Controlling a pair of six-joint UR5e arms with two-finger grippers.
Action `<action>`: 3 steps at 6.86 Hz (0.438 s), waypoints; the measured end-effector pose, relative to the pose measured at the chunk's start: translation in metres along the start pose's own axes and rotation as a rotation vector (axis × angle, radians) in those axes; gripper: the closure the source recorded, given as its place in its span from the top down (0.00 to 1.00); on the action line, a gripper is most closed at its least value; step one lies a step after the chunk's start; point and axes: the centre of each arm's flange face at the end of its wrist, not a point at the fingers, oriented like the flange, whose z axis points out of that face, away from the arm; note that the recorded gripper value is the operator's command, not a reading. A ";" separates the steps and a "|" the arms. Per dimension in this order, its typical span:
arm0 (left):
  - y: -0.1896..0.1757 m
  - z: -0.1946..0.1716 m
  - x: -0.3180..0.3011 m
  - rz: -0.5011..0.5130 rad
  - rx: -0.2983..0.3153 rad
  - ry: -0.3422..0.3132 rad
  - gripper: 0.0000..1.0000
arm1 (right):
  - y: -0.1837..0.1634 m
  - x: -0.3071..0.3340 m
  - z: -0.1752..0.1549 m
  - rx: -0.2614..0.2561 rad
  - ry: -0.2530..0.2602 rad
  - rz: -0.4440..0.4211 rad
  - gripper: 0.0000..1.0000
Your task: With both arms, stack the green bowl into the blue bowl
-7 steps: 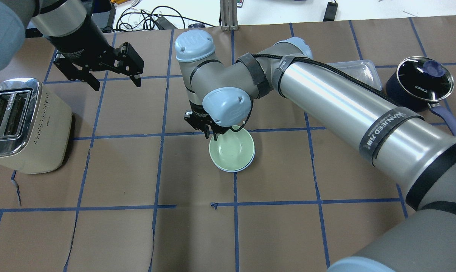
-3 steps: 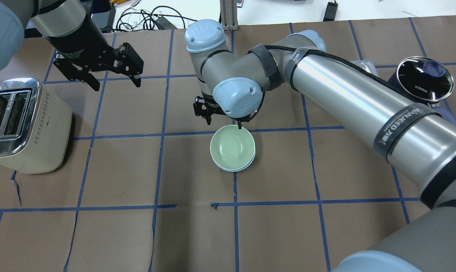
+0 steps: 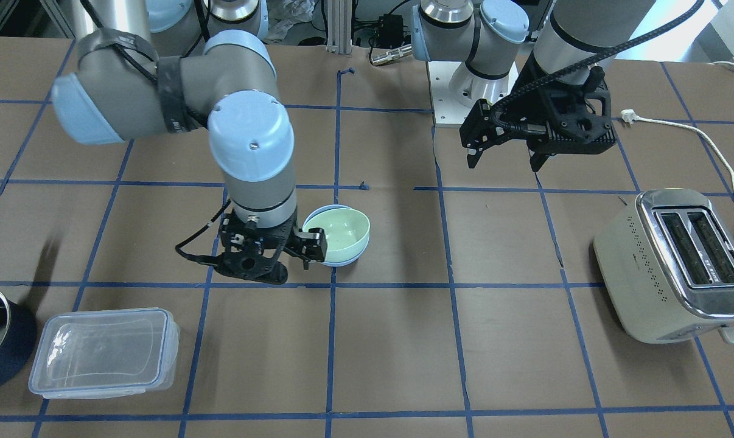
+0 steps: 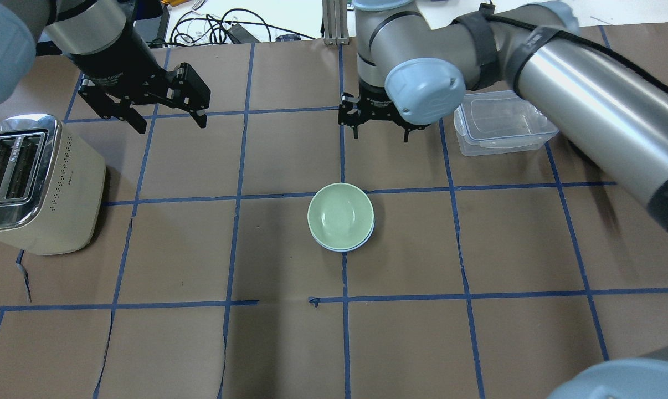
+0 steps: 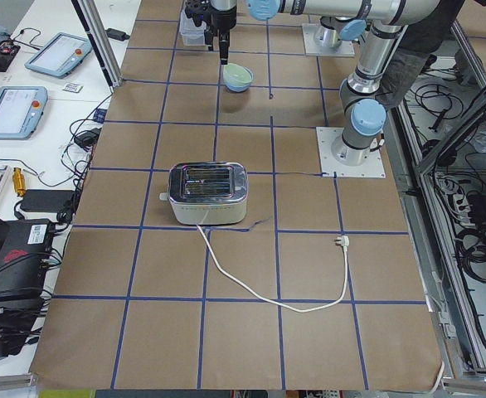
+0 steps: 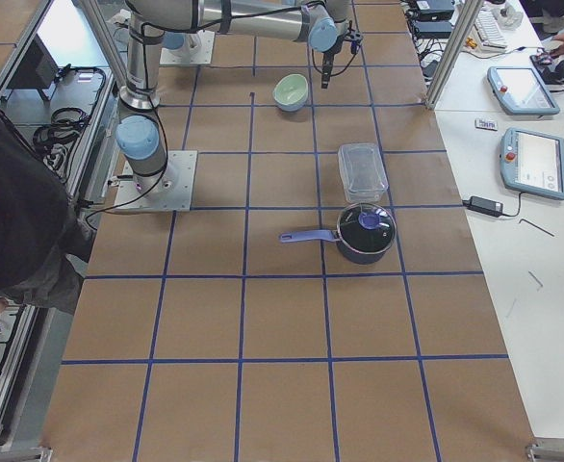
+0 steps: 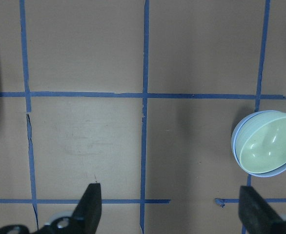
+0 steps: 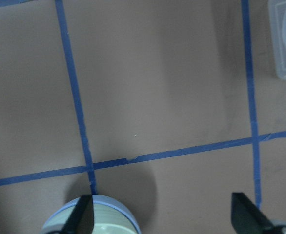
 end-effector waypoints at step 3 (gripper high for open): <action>0.000 -0.003 0.000 0.001 0.019 -0.008 1.00 | 0.000 0.102 -0.054 -0.004 0.003 -0.119 1.00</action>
